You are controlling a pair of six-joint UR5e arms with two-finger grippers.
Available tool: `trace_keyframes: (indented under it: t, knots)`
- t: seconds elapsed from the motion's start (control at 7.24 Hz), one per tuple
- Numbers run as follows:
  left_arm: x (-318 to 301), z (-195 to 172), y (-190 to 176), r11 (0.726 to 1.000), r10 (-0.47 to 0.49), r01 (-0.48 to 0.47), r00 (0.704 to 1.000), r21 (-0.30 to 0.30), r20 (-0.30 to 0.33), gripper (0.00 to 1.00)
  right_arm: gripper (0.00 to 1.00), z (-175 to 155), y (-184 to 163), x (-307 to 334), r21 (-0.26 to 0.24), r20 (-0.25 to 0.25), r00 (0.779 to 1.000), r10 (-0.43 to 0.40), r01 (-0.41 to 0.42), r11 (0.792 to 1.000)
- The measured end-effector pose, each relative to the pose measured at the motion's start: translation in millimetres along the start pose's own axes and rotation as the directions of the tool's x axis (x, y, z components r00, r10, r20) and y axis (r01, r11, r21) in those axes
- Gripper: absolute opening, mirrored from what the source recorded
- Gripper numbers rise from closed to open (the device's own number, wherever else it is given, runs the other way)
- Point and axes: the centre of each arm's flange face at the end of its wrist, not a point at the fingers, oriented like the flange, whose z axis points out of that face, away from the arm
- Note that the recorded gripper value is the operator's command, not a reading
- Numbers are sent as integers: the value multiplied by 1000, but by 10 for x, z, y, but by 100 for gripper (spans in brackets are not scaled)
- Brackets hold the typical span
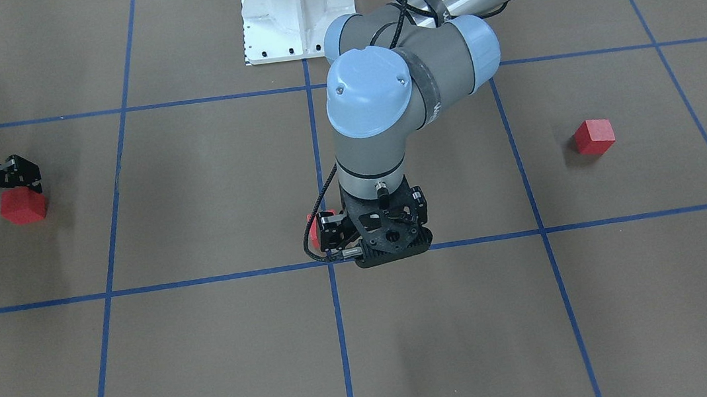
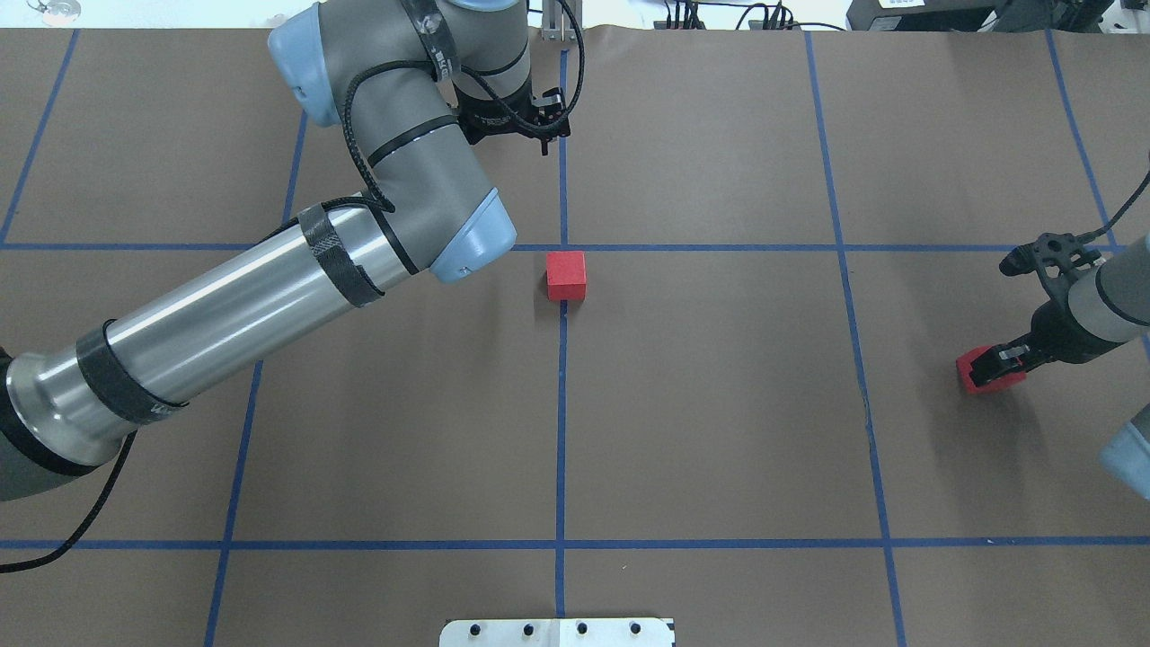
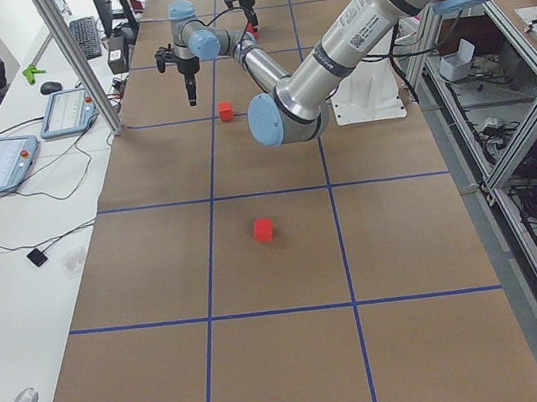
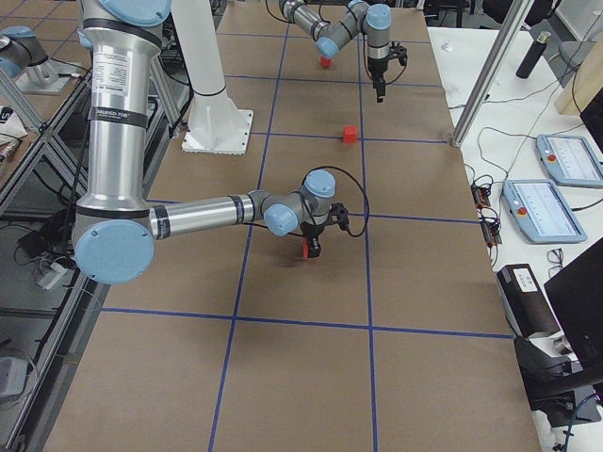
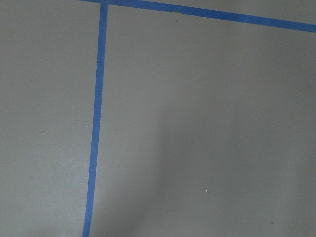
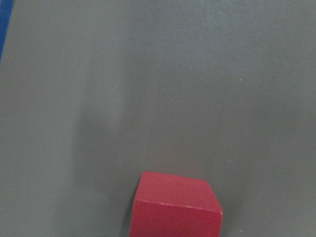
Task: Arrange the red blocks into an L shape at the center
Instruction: 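Grasp the red cube with the right gripper while the left arm withdraws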
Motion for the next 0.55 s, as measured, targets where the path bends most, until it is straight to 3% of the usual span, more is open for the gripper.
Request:
trace_keyframes:
  t: [0.28,0.55]
  knots:
    - [-35,-55,4,1000,0,0,1000,-3,-2,100,0,0,-96,-52,5,7,1000,-3,3,1000]
    - [-511,-115,96,999,45,-45,999,-21,2,100,0,-179,-205,-181,19,33,999,-4,3,1000]
